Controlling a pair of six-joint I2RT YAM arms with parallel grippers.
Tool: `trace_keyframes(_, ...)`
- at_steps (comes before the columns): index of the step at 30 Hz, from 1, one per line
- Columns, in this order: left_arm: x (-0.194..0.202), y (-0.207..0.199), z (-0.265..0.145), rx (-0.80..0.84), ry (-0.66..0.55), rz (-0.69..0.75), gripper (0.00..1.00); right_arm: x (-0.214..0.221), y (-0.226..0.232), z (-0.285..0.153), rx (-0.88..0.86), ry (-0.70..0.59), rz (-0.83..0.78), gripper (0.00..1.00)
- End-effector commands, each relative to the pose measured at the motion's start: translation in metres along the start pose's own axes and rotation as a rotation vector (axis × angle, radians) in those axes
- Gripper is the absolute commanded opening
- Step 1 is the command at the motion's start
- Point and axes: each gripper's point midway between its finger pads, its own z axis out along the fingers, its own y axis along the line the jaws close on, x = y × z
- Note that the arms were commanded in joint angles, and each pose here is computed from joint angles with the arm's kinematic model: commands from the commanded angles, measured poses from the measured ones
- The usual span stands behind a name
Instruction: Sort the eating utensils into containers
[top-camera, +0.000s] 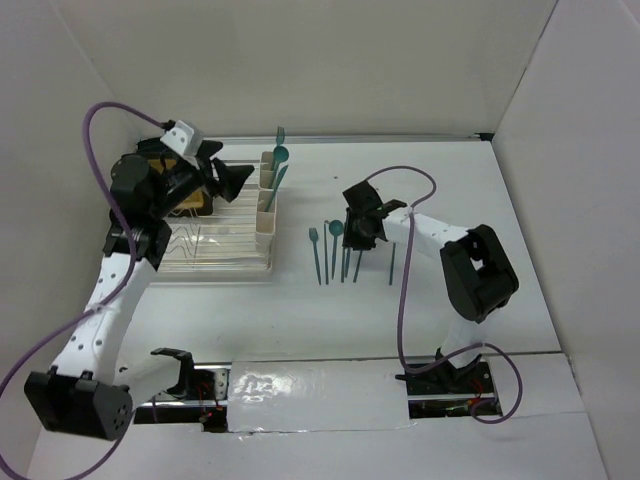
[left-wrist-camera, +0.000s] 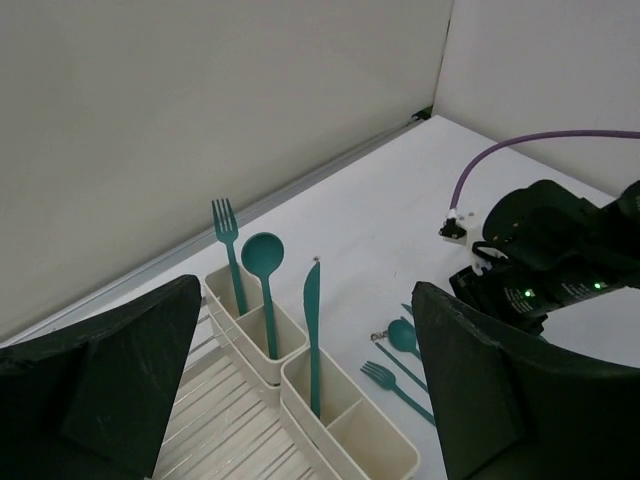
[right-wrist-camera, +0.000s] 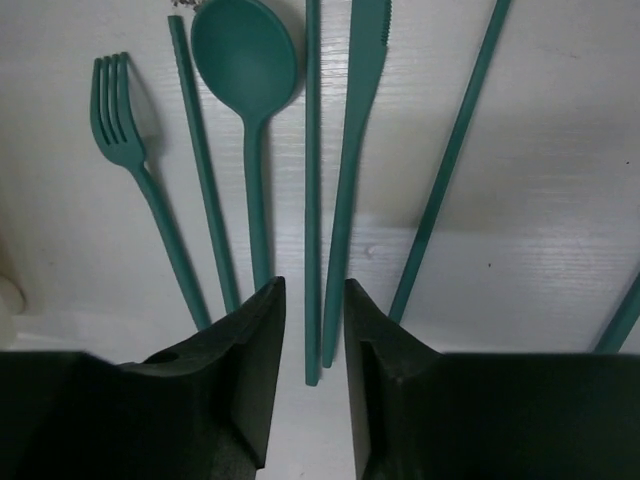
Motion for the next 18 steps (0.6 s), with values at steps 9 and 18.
trace_keyframes(9,0.012,-0.004,-0.045,-0.094,0.031,0.038,1.0,-0.003,0.007,0.023,0.104,-0.044,-0.026,0.31)
trace_keyframes(18,0.018,0.001,-0.053,-0.13,0.053,0.049,1.0,0.014,-0.009,0.03,0.175,-0.025,-0.007,0.21)
